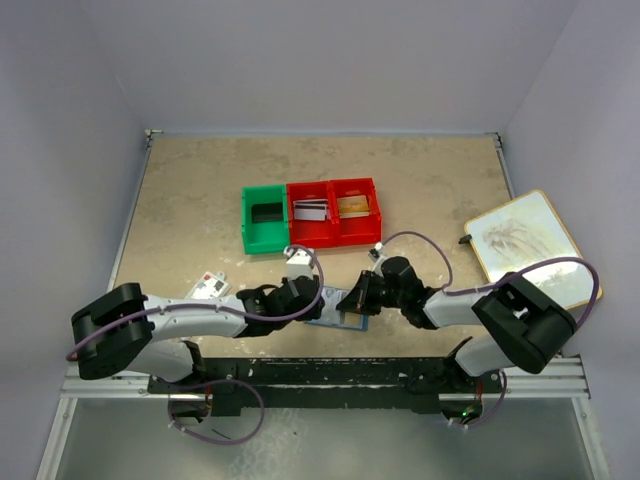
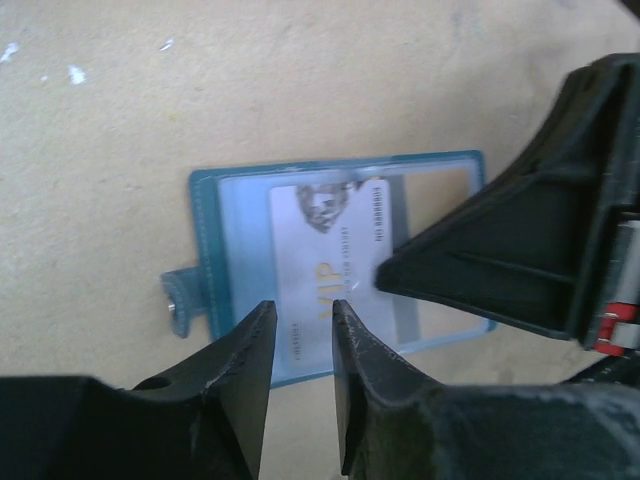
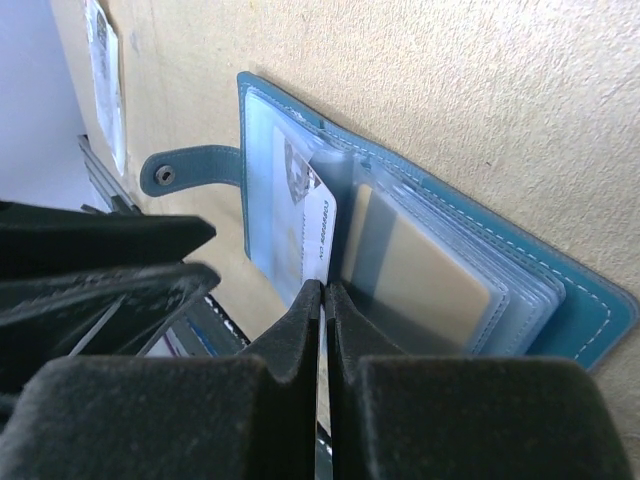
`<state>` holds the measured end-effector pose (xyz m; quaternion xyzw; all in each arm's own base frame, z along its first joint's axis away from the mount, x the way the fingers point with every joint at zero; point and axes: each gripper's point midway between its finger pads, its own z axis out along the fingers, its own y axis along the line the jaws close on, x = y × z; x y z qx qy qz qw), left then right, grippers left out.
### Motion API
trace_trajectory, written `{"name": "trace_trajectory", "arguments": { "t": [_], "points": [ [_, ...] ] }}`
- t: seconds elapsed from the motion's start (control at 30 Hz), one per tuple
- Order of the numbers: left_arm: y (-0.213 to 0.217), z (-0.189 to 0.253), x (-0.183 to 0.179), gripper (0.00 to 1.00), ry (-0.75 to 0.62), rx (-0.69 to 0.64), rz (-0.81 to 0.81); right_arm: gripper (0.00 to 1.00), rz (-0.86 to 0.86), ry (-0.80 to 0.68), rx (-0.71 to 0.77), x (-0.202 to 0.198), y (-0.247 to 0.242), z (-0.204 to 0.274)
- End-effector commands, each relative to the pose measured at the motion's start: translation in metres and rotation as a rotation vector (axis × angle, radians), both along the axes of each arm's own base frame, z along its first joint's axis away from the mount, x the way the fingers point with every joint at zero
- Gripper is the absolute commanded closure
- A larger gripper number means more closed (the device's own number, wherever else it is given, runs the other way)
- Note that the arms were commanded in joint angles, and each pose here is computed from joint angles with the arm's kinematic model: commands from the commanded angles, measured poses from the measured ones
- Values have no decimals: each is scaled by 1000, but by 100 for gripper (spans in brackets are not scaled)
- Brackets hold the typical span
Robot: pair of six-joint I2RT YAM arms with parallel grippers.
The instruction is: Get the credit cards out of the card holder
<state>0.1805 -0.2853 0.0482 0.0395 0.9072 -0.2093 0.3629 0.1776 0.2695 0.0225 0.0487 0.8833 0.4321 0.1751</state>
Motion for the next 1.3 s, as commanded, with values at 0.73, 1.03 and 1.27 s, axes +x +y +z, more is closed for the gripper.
{"name": "trace_trajectory", "arguments": {
  "t": [0.73, 1.03, 1.27],
  "points": [
    [-8, -21, 13, 74, 10, 79, 89, 94, -32, -40, -31, 11, -4, 7],
    [-8, -24, 8, 80, 27, 67, 68, 81, -89, -57, 38, 19, 0, 16],
    [-8, -24, 8, 85, 27, 66, 70, 74, -103, -69, 40, 28, 5, 18]
  ]
}}
